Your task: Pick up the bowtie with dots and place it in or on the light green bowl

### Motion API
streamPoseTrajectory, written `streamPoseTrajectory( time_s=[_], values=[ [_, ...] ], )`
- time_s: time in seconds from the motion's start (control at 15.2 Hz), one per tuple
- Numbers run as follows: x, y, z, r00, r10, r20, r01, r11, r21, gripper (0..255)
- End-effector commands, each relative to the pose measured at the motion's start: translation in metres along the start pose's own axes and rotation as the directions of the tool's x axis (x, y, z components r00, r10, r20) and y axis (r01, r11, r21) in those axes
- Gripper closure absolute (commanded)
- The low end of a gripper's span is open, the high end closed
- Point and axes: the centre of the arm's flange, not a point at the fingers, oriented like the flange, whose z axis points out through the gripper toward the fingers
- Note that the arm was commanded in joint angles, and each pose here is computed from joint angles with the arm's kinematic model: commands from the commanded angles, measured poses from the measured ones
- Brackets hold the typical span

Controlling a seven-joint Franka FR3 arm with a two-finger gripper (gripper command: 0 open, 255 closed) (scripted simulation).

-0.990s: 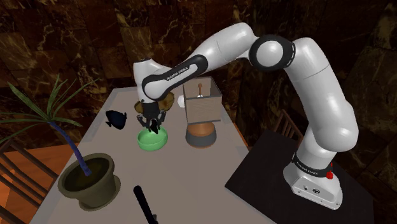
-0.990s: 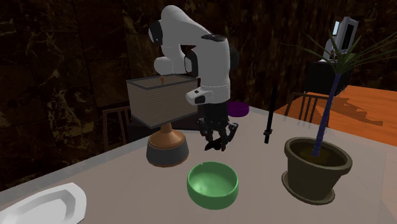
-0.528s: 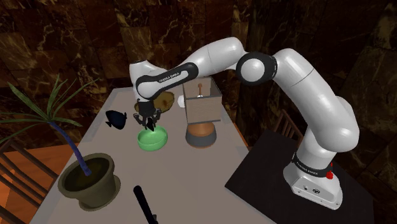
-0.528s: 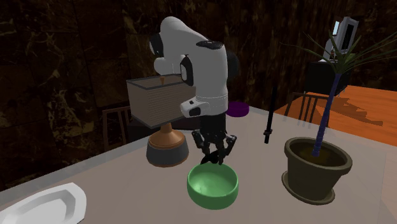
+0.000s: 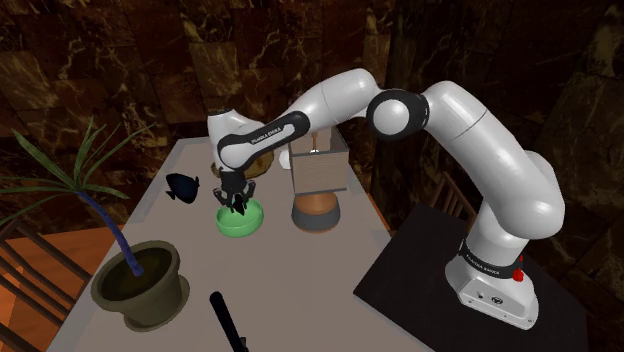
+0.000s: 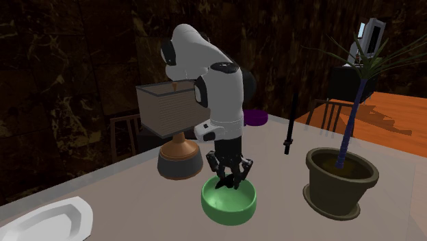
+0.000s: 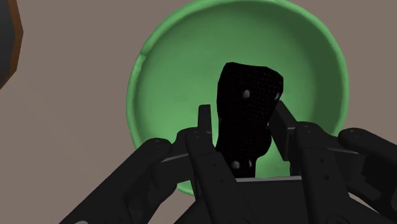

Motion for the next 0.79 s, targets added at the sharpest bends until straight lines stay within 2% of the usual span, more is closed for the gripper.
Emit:
streamPoseTrajectory(
  time_s=[0.0, 0.53, 0.59, 0.73],
  values=[
    [0.0006, 0.0006, 0.0105, 1.000, 0.000, -0.001, 0.000, 1.000, 0.001, 255],
    [0.0007, 0.0006, 0.0105, 1.000, 0.000, -0.001, 0.000, 1.000, 0.001, 255],
    [0.0007, 0.0006, 0.0105, 1.000, 0.000, -0.001, 0.000, 1.000, 0.001, 0],
    [0.0007, 0.0006, 0.0105, 1.000, 0.000, -0.001, 0.000, 1.000, 0.001, 0]
  ],
)
